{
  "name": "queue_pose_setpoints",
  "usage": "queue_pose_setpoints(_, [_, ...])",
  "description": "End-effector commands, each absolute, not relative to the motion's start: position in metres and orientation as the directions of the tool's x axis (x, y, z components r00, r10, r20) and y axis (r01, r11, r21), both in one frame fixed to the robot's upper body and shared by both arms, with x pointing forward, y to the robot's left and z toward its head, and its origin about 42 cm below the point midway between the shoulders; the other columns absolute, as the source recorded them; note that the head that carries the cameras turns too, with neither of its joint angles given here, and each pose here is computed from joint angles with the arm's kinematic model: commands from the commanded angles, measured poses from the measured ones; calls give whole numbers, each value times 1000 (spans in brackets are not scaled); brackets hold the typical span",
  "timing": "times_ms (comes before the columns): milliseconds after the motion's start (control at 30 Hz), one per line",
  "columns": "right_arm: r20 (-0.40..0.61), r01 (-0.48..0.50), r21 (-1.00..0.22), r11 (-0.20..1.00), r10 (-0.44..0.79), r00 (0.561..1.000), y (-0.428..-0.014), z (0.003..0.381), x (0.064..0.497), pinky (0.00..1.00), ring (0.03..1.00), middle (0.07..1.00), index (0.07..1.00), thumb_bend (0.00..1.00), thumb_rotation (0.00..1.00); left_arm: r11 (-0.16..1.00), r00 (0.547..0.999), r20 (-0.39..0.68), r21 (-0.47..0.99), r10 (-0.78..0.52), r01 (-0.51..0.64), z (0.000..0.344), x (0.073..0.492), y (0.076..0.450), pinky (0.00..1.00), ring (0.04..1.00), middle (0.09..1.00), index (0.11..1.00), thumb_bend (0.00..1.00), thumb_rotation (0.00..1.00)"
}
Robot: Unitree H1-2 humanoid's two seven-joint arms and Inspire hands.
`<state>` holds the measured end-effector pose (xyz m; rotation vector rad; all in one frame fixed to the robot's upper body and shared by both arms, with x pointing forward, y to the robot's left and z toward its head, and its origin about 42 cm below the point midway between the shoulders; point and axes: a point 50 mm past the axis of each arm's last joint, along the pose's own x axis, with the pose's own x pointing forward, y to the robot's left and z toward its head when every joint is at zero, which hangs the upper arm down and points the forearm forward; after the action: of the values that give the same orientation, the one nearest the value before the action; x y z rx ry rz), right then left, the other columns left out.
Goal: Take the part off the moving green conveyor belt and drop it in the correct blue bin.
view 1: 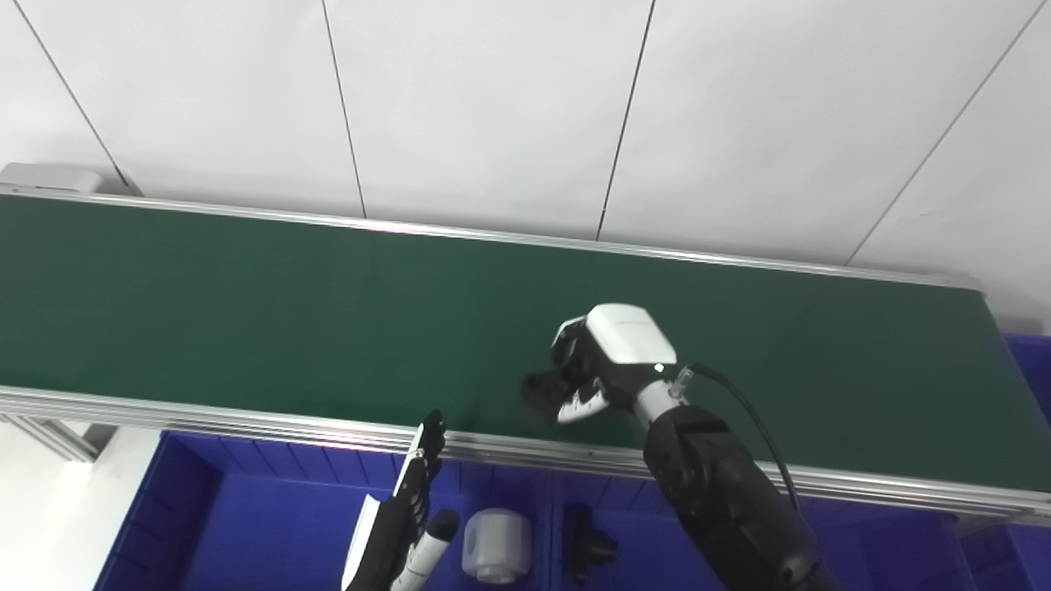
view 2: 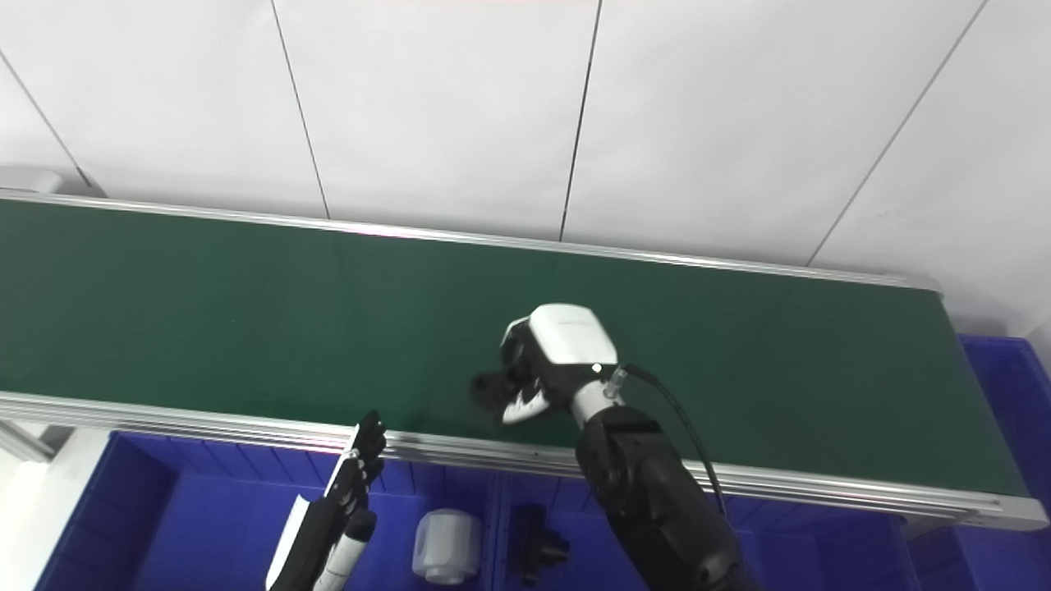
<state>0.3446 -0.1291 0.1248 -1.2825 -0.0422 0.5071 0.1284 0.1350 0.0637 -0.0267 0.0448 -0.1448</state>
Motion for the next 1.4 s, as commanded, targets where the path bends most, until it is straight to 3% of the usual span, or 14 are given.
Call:
queue_pose_setpoints(0, [-193,-292,-937,192,414,890,-122,155,343,283,371,483,557,507,0,990,991,8,-32,-137,137,75,132,136,1000,1000,1000,1000,782,925])
queue_pose_setpoints(433, [-222,-318,-938,137,466,857,-129,211,297,271,367,461,549,510,0,988,989,6,-25,-151,151,81,137,161,1000,1000,1000,1000,794,936])
queue_pose_setpoints(533, [-231,-321,-940,115,481,846,-135,210,276,248,373,444,542,510,0,988,988,-5,-23,-152,152,85,137,170,1000,1000,1000,1000,788,937])
queue_pose_setpoints(633, [-248,-341,-933,114,481,841,-141,206,258,249,414,501,491,518,0,988,988,-12,-20,-155,155,90,139,178,1000,1000,1000,1000,795,941])
queue_pose_setpoints(800, [-321,-399,-912,92,443,837,-147,198,234,257,400,515,488,517,0,986,986,-21,-16,-166,166,95,144,190,1000,1000,1000,1000,796,938])
queue_pose_setpoints(867, [-334,-406,-910,84,433,837,-148,194,227,259,373,482,531,511,0,986,985,-23,-13,-169,169,98,147,194,1000,1000,1000,1000,796,940])
queue_pose_setpoints(1033, [-406,-463,-884,64,385,829,-156,178,208,253,403,513,491,516,0,984,984,-33,-15,-178,177,104,153,203,1000,1000,1000,1000,790,935])
queue_pose_setpoints(1133, [-428,-480,-875,59,367,826,-161,171,203,265,369,460,543,511,0,984,983,-40,-12,-177,177,106,155,207,1000,1000,1000,1000,791,926])
queue_pose_setpoints(1367, [-474,-508,-861,29,318,821,-182,160,194,224,357,452,533,513,0,982,982,-42,1,-187,187,108,158,209,1000,1000,1000,1000,809,954])
